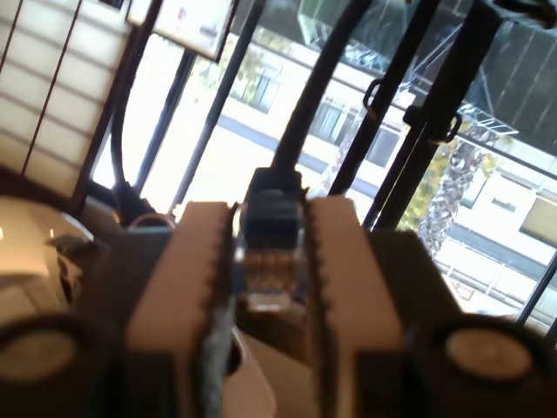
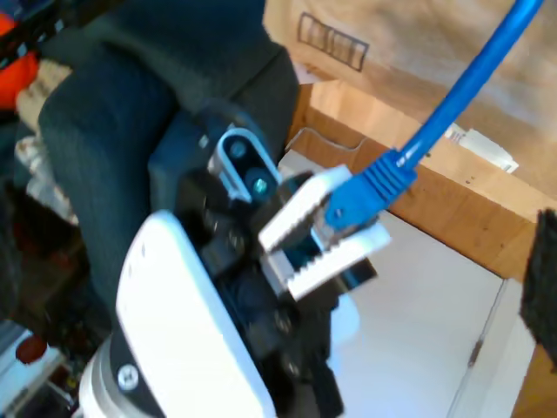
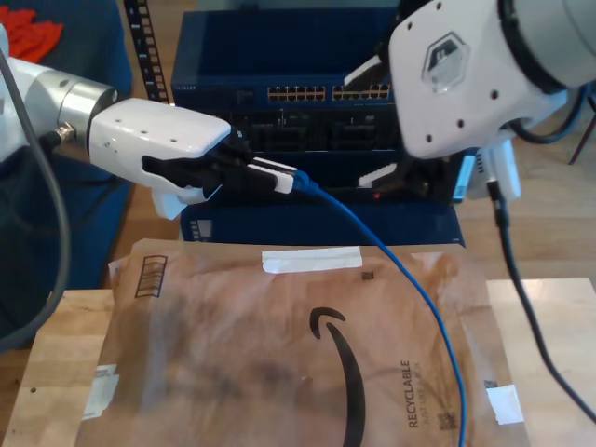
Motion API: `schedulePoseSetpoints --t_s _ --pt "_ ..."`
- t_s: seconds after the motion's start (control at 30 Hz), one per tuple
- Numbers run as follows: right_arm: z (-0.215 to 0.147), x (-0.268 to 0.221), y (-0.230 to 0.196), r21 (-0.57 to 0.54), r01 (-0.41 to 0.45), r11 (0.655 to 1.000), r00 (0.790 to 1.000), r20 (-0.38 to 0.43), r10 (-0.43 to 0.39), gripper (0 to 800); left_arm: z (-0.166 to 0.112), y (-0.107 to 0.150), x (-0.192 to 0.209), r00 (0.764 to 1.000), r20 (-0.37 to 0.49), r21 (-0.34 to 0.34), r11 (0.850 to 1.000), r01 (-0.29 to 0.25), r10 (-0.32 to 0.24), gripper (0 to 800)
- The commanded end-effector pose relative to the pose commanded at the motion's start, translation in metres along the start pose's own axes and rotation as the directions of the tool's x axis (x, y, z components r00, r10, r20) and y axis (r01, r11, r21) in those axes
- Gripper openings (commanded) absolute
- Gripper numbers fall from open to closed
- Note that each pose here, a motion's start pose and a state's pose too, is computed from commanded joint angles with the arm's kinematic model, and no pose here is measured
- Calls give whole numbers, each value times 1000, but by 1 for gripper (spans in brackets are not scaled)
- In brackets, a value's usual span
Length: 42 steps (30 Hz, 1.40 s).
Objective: Grab the cable and plug it in
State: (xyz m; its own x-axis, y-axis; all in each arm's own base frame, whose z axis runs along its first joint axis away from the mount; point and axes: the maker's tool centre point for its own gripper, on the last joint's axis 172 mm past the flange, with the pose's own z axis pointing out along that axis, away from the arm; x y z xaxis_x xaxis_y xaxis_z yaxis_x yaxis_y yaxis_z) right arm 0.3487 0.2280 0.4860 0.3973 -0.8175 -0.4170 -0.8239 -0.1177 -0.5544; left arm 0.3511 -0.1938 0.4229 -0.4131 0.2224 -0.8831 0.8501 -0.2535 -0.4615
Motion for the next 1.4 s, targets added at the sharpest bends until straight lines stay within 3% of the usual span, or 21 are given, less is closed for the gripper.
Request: schedulePoseSetpoints --t_s 0.17,0.33,0.6,0.8,0.97,1.27,1.4 --pt "-8 -3 14 28 19 999 1000 11 -19 798 -2 1 0 1000 17 9 1000 10 -10 2" --pt "-3 3 2 132 15 991 1000 10 -16 798 -2 -3 -13 998 68 37 999 7 -9 2" --pt "7 -32 -8 228 115 967 990 52 -130 798 -1 -16 -28 992 123 82 996 -17 7 2" --pt "4 -33 -8 237 125 963 989 52 -141 798 -13 -19 -30 987 152 96 995 33 -48 2" --pt "-5 -41 -5 256 135 957 985 66 -157 798 -32 -16 -47 961 261 134 989 61 -94 2" --pt "1 -57 -11 381 149 913 977 87 -195 796 -35 -24 -56 949 302 169 985 36 -86 3" --pt "18 -59 -10 388 184 903 970 76 -230 792 -33 -33 -56 950 299 199 980 26 -86 3"
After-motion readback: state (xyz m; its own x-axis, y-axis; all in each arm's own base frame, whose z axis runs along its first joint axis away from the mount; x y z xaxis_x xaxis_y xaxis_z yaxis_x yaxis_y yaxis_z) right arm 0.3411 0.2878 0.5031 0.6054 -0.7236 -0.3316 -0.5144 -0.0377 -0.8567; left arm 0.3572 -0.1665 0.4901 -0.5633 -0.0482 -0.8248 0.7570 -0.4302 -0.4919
